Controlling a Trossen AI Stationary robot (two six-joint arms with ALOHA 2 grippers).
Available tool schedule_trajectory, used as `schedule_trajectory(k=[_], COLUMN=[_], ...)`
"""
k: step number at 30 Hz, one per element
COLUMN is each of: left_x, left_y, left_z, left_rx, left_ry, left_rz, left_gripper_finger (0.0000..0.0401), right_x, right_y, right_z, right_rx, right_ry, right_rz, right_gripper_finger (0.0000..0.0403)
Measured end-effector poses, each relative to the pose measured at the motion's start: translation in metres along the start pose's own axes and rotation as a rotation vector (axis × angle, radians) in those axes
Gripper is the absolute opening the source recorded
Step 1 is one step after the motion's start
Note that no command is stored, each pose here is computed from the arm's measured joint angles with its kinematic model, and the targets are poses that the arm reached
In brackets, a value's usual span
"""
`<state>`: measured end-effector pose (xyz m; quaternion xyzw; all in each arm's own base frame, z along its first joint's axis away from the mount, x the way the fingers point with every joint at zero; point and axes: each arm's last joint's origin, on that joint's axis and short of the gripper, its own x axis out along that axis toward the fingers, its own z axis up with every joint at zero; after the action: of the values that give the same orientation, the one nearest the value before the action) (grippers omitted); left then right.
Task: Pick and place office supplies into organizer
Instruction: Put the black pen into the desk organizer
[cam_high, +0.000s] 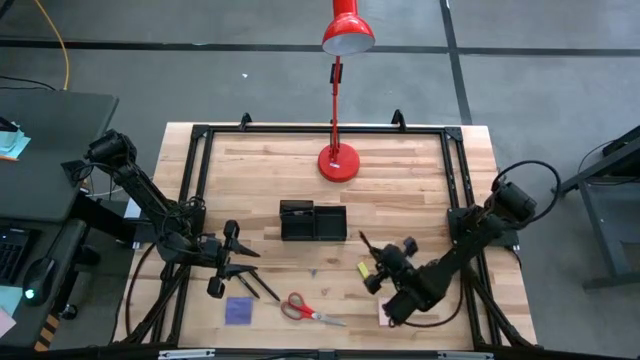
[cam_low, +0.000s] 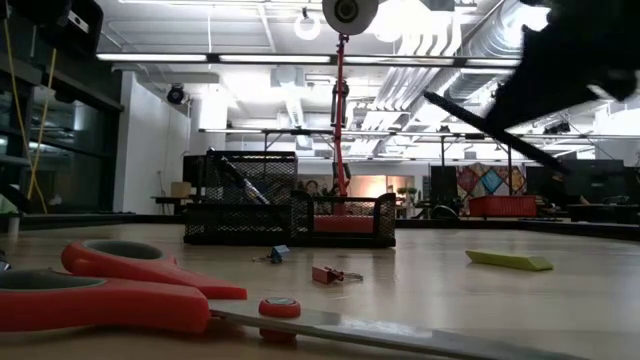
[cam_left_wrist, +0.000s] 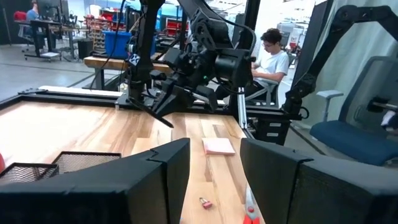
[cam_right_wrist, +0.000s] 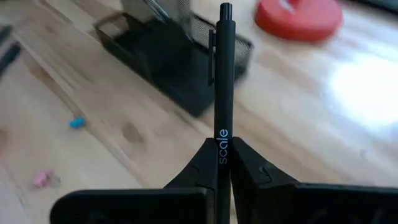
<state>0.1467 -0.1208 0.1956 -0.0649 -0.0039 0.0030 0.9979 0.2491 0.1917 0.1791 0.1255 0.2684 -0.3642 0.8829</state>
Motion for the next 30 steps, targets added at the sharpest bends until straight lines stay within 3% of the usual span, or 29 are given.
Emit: schedule_trajectory(k=[14, 20, 25, 30], left_x=[0.001, 0.0, 0.003, 0.012], left_y=[-0.001, 0.001, 0.006, 0.016], left_z=[0.001, 0.012, 0.01, 0.008], left_rx=[-0.138, -0.221, -0.174, -0.176], left_ry=[-0.013, -0.102, -0.096, -0.082], left_rz=[-0.019, 0.045, 0.137, 0.147], left_gripper_finger=[0.0136, 0.0136, 0.0136, 0.0136], right_x=[0.025, 0.033, 0.04, 0.053], right_y=[0.036, 0.044, 0.051, 0.056], right_z=[0.042, 0.059, 0.075, 0.083], right_rx=[-0.224, -0.25, -0.234, -0.232], right_ry=[-0.248, -0.295, -0.315, -0.331], right_rz=[0.105, 0.146, 0.244, 0.316], right_gripper_finger=[0.0005, 0.0003, 0.0004, 0.0003])
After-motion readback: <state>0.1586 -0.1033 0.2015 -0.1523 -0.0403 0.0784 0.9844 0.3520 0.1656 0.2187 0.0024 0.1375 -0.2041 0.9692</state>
